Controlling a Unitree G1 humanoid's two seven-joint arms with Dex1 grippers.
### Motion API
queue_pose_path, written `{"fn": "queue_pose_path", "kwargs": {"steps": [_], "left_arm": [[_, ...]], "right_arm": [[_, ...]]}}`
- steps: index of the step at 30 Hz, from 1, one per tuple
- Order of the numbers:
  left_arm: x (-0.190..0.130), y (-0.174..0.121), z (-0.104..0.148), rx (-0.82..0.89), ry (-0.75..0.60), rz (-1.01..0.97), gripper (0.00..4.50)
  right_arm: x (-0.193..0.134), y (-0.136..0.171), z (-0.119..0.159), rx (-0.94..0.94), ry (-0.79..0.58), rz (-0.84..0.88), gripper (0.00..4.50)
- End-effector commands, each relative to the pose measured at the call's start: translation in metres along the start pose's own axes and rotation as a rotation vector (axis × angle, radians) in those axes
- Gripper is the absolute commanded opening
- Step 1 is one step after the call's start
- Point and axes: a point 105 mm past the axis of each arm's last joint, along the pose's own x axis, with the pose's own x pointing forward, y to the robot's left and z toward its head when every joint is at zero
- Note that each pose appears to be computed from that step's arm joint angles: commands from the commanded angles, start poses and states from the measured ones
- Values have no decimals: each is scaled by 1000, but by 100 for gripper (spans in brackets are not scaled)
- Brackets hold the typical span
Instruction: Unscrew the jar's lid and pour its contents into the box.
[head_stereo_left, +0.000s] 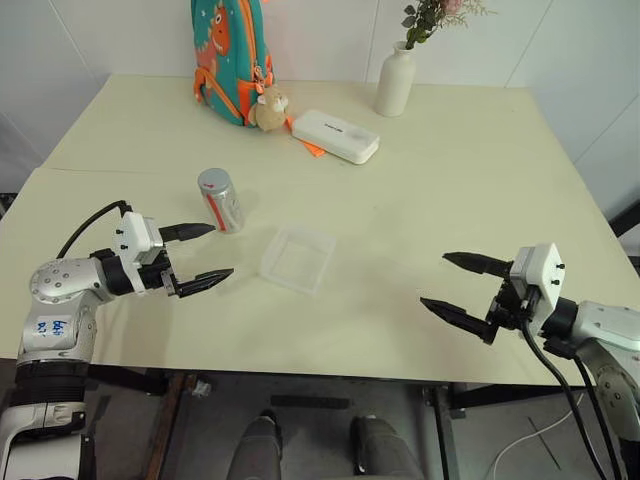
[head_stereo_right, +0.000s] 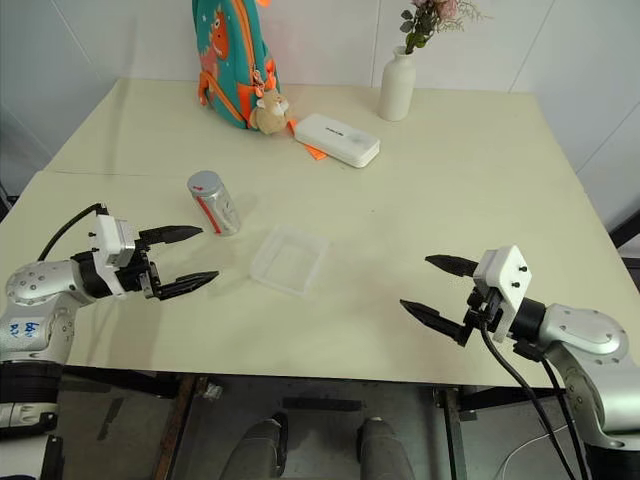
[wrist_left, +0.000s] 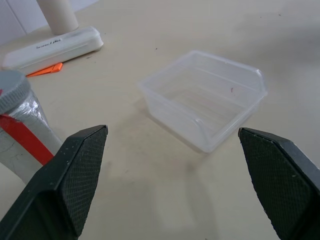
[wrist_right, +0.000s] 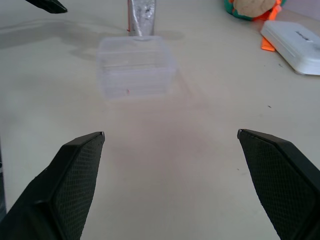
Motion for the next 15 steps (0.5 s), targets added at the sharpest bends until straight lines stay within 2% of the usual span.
{"fn": "queue_pose_path", "kwargs": {"steps": [1,4,8,13,15], "left_arm": [[-12,6,12,49,-2,60,446],[-23,6,8,31,8,144,446],[-32,9,-5,-11,-6,352,446],[-28,20,-16,-92,-68,689,446],[-19,17,-19,-119,-81,746,446]], "right_arm": [[8,4,10,-25,-39,39,450],[21,4,10,-24,-54,73,450],[42,1,27,-43,-125,104,450],[63,8,49,-56,-212,160,450],[70,11,56,-62,-234,174,450]]}}
